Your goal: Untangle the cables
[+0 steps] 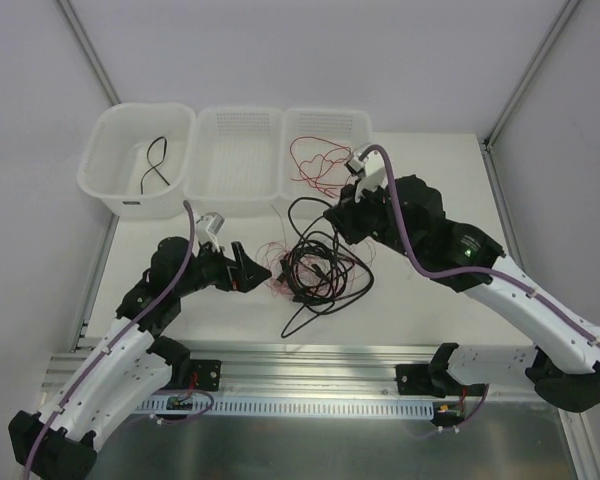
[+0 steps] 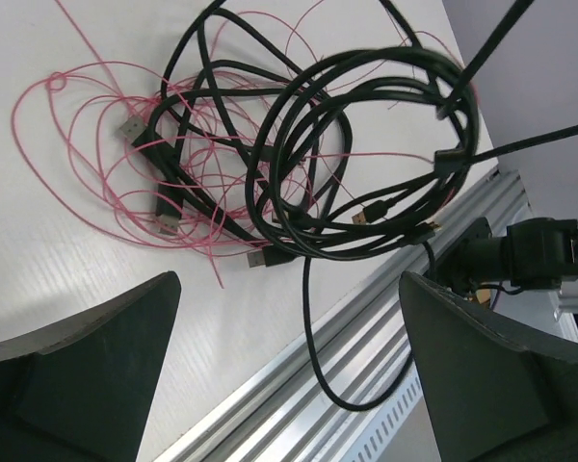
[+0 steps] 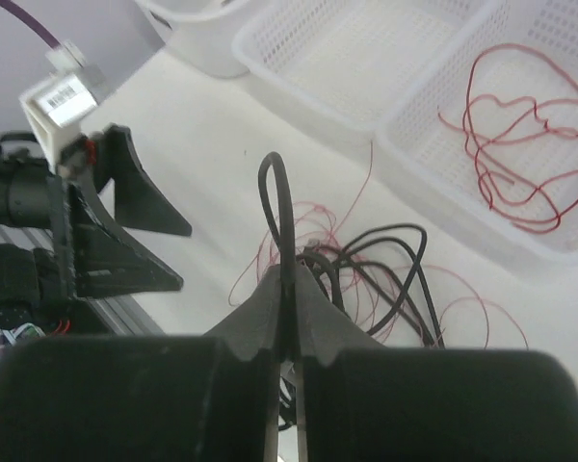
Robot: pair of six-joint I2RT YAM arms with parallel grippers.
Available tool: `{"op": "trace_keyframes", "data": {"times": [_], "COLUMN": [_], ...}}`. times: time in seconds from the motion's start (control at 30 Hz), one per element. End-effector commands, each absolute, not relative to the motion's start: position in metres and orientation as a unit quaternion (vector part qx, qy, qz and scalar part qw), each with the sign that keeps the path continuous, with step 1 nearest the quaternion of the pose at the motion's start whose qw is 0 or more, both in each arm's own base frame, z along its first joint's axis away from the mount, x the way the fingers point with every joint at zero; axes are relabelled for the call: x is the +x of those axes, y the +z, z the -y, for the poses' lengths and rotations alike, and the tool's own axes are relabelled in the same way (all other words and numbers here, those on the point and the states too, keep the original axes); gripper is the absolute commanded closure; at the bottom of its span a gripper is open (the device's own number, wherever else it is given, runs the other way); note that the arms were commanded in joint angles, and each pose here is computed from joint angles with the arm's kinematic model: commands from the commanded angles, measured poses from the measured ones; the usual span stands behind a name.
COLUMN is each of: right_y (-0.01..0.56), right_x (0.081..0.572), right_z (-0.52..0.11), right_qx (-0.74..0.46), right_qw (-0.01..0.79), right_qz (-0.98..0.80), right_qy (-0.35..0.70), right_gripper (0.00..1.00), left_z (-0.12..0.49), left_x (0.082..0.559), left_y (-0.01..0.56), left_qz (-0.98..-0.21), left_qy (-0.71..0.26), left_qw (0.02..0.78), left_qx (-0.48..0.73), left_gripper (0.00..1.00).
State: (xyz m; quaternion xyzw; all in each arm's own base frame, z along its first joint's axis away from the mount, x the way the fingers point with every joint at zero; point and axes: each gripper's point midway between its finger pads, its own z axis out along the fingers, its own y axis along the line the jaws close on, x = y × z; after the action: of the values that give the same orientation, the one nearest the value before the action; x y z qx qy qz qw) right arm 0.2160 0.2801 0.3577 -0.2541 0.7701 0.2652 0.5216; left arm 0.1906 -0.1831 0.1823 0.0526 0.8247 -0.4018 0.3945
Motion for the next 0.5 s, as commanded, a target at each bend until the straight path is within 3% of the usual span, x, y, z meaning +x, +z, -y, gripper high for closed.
{"op": "trace_keyframes", "data": {"times": [0.0,0.2,0.47], "right_y": [0.456,0.488,0.385], "right_x": [0.213,0.204,0.225], "right_z": [-0.272,-0.257,-0.205], "right_qx": [-0.228,-0.22,-0.178], "right_qw": [0.616,0.647,0.609], "right_qz": [-0.685,-0.651,-0.753], "right_qy": [0.316,0.331,0.175], "right_gripper": [0.99,0.99,0.99], "left_z": [0.196,0.227,0.259], "left_x": [0.202,0.206,0.226], "left_y": [0.187,0.161,0.151], "left_qz": [-0.814,-0.837,-0.84], "left_qy": [-0.406,-0.38,-0.367], "left_qw": [0.412,0.389,0.393], "left_qx": [0.049,0.067,0.072], "left_gripper": [0.01,0.04,0.1]}}
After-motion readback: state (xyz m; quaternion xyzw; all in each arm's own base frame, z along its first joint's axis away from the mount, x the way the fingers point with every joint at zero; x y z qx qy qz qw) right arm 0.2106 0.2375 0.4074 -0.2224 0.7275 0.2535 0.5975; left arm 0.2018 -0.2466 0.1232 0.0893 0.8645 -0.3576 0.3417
